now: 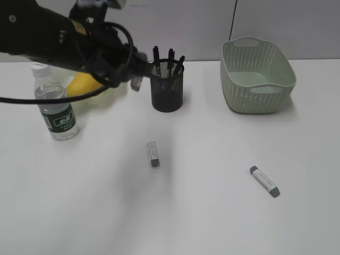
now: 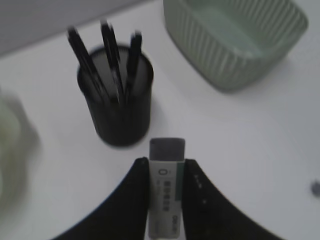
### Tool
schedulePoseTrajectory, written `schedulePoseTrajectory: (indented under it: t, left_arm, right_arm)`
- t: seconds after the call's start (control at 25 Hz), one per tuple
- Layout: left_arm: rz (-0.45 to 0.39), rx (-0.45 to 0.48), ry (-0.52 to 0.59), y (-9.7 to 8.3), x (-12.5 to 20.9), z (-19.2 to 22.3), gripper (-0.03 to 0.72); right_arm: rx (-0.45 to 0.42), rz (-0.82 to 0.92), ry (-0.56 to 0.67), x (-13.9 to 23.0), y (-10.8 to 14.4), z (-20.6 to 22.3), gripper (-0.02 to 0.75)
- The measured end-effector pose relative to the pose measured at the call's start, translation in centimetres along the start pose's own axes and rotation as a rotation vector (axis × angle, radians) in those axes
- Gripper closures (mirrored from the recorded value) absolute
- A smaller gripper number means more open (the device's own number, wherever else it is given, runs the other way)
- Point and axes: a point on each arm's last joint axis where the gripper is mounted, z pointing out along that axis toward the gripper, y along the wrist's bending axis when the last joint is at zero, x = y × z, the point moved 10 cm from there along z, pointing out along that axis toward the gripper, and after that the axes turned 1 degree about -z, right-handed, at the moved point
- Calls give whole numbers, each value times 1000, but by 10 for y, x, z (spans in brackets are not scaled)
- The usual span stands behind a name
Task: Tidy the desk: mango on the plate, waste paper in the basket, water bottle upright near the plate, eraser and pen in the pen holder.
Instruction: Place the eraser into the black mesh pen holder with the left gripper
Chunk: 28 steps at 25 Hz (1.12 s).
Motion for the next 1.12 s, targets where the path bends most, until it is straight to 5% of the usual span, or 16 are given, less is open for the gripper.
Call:
schedulePoseTrajectory:
  t: [0.2,0.36,1.12]
  left_arm:
    - [-12,-42,-348,10,-61,1,536]
    - [-13,-75,-477,20,-76,15,536]
    - [-22,-98,-476,32,-75,122,536]
  right_arm:
    - [0,0,0,0,0,0,351]
    - [0,0,0,0,0,0,351]
    - [0,0,0,0,0,0,351]
